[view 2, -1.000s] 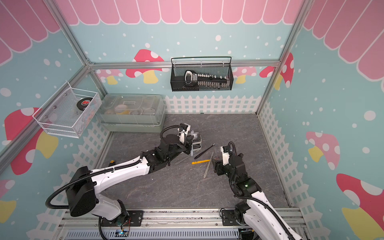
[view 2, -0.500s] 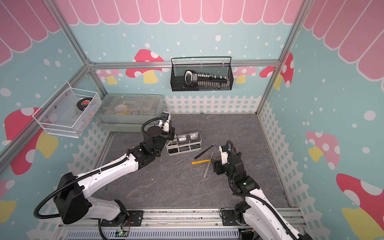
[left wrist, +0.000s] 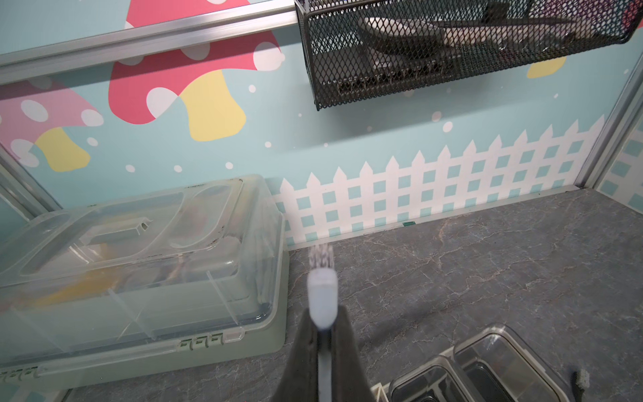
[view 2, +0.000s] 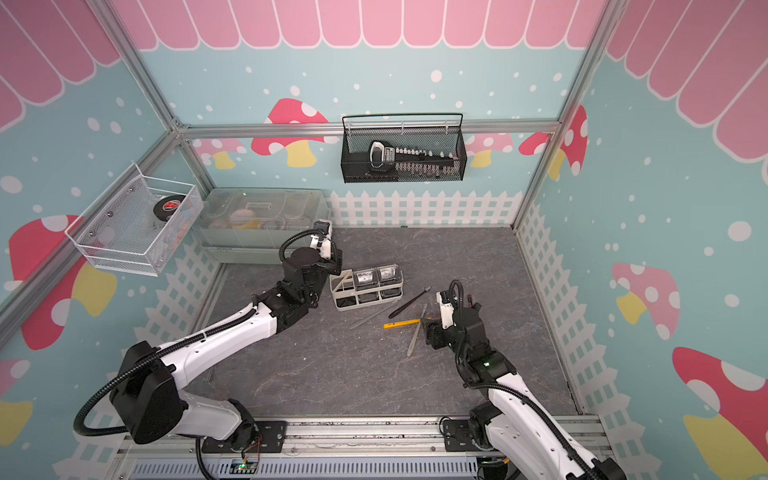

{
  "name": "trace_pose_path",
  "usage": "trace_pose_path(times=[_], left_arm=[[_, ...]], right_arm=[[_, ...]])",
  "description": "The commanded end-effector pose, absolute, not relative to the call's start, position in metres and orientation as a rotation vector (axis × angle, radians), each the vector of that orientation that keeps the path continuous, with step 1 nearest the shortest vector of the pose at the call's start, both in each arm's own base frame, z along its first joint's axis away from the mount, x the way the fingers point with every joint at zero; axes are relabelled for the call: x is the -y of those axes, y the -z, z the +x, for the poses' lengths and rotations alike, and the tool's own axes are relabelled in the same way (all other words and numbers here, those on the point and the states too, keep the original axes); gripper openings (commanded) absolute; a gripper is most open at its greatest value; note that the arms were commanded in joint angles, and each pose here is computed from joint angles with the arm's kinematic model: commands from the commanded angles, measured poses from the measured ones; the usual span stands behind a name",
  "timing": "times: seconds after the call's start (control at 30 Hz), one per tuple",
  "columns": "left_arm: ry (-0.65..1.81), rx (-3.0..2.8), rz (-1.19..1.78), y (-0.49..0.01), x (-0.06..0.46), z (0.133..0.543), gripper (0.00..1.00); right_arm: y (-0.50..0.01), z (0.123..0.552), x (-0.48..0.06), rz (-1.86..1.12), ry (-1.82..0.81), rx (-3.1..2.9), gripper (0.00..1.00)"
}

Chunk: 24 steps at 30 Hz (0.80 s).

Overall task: Place the toothbrush into the toothbrush holder
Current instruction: Place the toothbrush in the toothbrush holder.

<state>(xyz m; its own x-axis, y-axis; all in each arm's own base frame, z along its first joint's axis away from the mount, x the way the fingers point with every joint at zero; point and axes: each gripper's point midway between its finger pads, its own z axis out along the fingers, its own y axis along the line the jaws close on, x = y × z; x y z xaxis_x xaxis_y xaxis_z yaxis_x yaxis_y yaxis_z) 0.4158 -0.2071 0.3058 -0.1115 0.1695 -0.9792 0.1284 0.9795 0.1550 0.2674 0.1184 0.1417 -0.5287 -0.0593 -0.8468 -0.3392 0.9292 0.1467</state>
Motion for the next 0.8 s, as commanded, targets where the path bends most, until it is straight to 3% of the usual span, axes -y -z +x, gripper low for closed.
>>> trace_pose_path(times=[0.0, 0.77], left_arm=[[-0.028, -1.703, 0.216, -0.294, 0.206, 0.420, 0.00], [-0.015, -1.776, 0.197, -0.248, 0.207, 0.439, 0.00]], right_arm=[[-0.146, 0.270, -0.119, -0.297, -0.352, -2.082, 0.73], [-0.138, 0.264, -0.113, -0.278, -0.330, -2.096, 0.75]])
